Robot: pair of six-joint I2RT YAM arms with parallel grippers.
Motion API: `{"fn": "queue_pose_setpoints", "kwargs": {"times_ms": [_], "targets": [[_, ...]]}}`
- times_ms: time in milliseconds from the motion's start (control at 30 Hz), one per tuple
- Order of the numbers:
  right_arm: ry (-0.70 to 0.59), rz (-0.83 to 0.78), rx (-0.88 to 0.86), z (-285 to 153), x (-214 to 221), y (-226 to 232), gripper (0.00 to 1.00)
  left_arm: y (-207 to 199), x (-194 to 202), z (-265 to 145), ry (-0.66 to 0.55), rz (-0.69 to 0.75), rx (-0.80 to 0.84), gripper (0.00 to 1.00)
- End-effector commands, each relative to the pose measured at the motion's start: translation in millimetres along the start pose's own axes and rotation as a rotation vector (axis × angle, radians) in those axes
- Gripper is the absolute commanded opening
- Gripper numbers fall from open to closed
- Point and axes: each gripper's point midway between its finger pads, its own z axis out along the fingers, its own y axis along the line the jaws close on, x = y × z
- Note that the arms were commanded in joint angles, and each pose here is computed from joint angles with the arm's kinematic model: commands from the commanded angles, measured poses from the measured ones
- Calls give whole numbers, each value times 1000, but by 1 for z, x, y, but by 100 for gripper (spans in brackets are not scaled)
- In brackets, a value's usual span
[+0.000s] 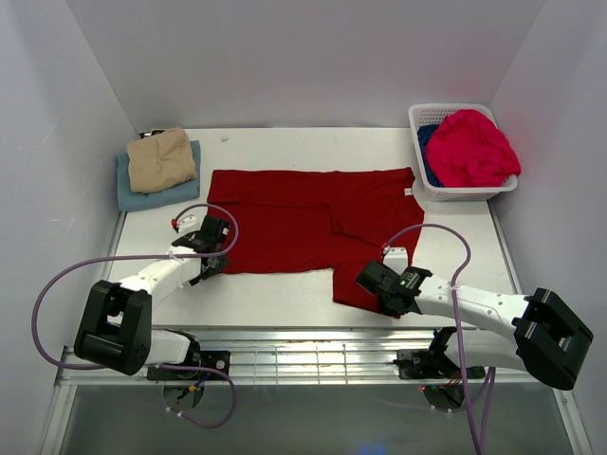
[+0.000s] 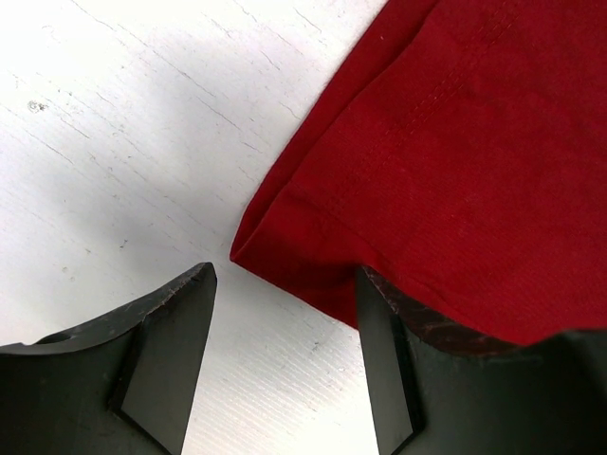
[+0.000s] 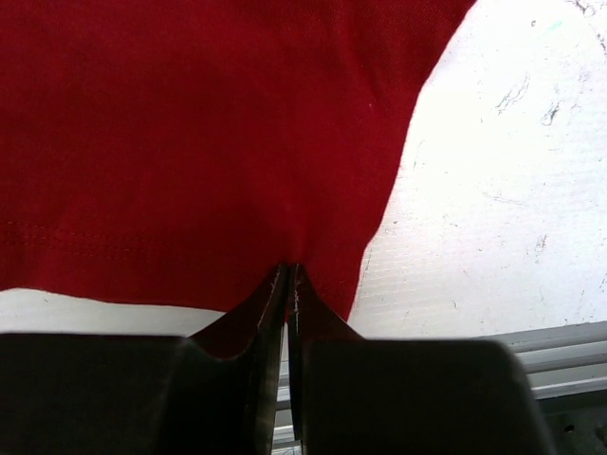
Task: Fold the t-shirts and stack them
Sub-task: Grap the side of the flattened tshirt closest away from the robot with both arms
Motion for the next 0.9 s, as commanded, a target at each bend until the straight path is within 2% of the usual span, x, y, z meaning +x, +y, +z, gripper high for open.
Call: {"fn": "queue_pose_setpoints", "kwargs": {"times_ms": [0, 367, 800, 867], "targets": [[83, -16, 42, 11, 29, -10, 8, -1, -12, -7, -54, -25, 16, 70], [-1, -11, 59, -14, -2, -12, 8, 5, -14, -4, -65, -20, -32, 68], [-19, -16, 36, -17, -7, -9, 8, 9, -6, 4, -33, 13, -81, 50], [-21, -15, 36, -18, -7, -10, 8, 10, -7, 4, -35, 14, -89, 43]]}}
